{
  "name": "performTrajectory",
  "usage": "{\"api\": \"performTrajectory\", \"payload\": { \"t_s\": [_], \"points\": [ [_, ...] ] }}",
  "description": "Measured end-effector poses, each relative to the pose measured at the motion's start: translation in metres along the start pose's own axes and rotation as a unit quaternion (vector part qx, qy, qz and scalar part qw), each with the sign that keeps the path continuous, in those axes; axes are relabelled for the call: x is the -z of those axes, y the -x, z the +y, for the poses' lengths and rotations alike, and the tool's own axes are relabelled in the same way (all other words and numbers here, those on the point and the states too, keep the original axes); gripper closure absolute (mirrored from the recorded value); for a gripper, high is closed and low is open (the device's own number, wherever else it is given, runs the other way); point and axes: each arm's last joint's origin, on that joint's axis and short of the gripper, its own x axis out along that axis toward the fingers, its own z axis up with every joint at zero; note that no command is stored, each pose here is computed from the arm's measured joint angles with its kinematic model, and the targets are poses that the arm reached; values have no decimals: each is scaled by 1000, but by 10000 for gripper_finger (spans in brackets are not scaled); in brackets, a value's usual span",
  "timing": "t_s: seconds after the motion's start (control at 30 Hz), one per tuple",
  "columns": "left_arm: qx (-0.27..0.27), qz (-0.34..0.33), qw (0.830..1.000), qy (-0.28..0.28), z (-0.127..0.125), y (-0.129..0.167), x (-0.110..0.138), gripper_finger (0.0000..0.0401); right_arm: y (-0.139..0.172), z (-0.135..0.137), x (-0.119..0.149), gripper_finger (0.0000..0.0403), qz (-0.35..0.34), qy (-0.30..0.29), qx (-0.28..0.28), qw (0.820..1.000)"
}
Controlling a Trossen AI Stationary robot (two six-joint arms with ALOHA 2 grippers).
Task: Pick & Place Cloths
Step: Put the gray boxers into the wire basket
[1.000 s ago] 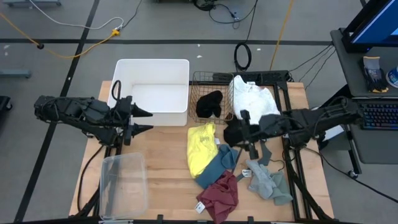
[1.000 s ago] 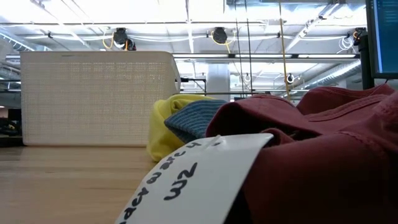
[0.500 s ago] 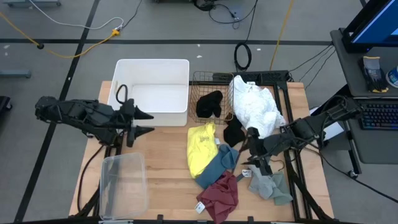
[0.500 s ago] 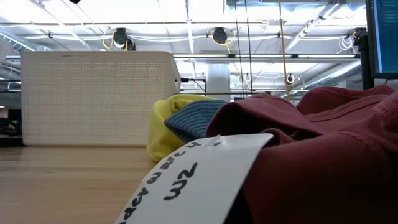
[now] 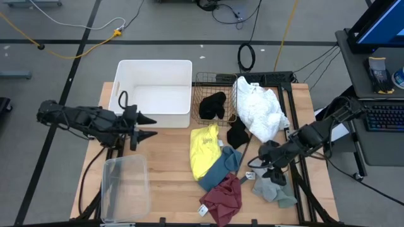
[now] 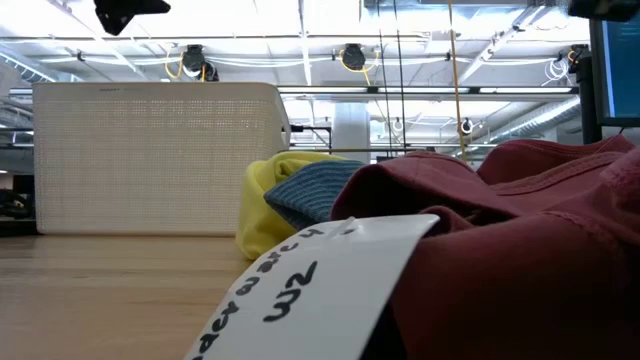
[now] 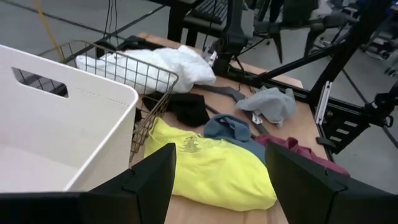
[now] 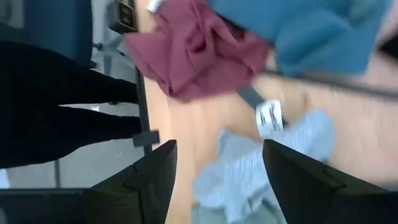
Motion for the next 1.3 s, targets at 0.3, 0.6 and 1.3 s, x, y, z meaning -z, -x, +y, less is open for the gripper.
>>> {"api": "performTrajectory", "payload": {
  "t_s": [0.3,0.6,1.3],
  "points": [
    [14,-27,999,-24,7,17,4,151,-1,0,10,172,35,-82,19,996],
    [43,-21,999,-26,6,7,30,151,-22,-7,25,172,90,-167,26,982],
    [118,-16,993,-14,-9,4,49,151,-87,-46,52,172,117,-222,31,968]
  ]
}}
